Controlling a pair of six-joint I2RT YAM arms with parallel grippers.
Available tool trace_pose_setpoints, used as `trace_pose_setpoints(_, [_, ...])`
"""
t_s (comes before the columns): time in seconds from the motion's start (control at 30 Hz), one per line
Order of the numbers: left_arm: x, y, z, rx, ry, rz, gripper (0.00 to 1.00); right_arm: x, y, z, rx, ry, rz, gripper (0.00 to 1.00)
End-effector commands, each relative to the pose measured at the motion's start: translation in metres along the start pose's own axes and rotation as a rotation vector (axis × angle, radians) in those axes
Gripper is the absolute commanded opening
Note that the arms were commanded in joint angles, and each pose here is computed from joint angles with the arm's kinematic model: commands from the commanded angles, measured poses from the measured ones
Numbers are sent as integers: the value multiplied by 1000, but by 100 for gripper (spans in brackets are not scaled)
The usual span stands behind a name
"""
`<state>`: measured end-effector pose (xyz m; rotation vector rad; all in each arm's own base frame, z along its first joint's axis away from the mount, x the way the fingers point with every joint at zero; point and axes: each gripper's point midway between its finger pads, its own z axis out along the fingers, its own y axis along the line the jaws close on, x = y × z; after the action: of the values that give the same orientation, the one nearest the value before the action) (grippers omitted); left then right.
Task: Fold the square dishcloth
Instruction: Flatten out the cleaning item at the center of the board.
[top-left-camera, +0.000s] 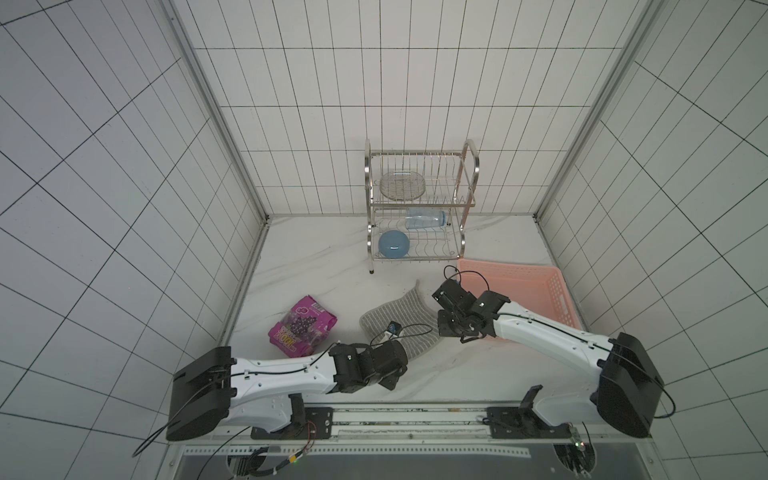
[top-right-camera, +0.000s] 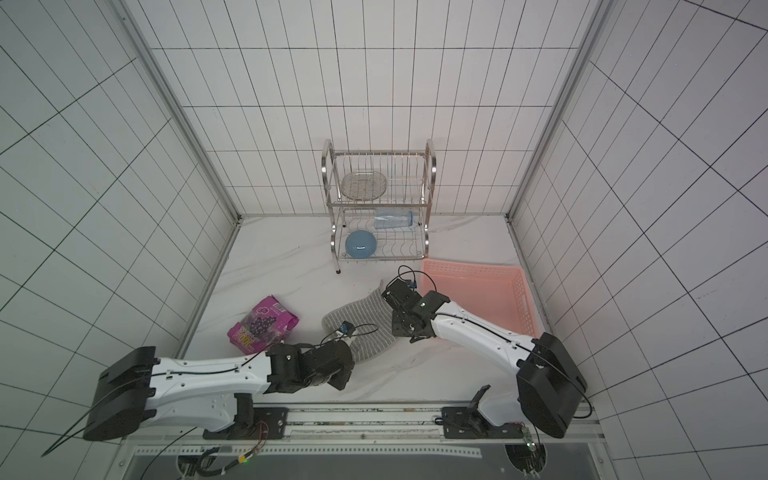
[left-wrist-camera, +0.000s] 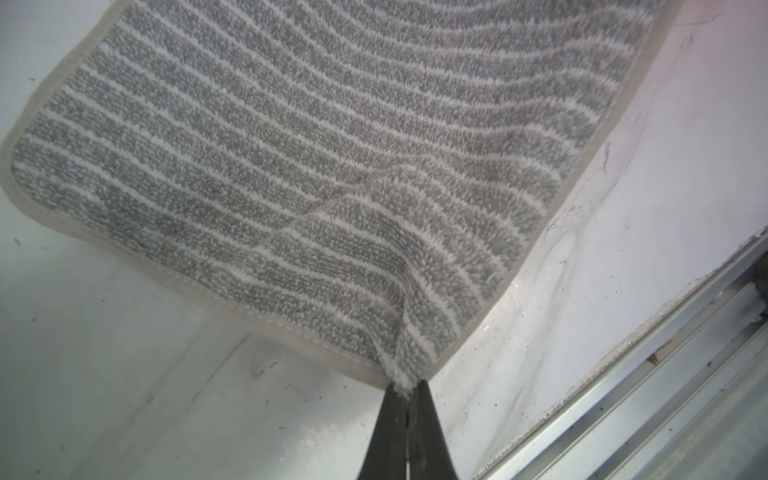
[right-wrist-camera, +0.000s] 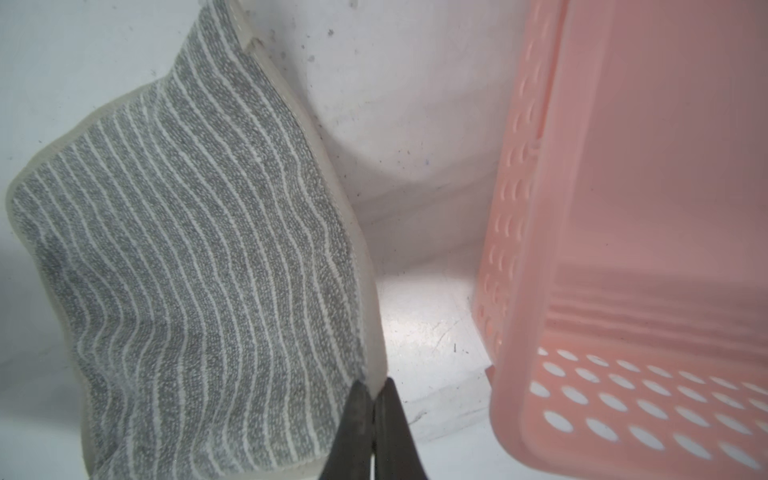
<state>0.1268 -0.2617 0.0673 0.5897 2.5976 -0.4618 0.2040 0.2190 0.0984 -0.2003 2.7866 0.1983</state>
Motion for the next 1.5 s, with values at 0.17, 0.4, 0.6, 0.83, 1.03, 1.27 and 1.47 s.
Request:
trace_pose_setpoints(0.17, [6, -21, -33, 174, 106, -106, 0, 5, -13, -23, 65, 32, -40, 1])
trace_pose_setpoints(0.4, [-46, -10, -72, 220, 6, -176, 0, -30, 4, -72, -23, -84, -76, 0])
trace_pose_setpoints(0.6, [-120, 27, -114, 130, -211, -169, 0, -90, 33, -107, -105, -186, -91, 0])
trace_pose_setpoints(0.83, [-191, 84, -143, -3, -366, -180, 0, -166, 42, -143, -125, -323, -55, 0])
trace_pose_setpoints(1.03, [-202, 95, -142, -42, -335, -160, 0, -170, 35, -148, -103, -356, -43, 0])
trace_pose_setpoints(1.27, [-120, 80, -83, 142, -152, -283, 0, -81, 14, -62, -111, -131, 31, 0])
trace_pose_setpoints(1.47, [-24, 63, -32, 183, 71, -414, 0, 18, 1, -5, -45, 54, 70, 0])
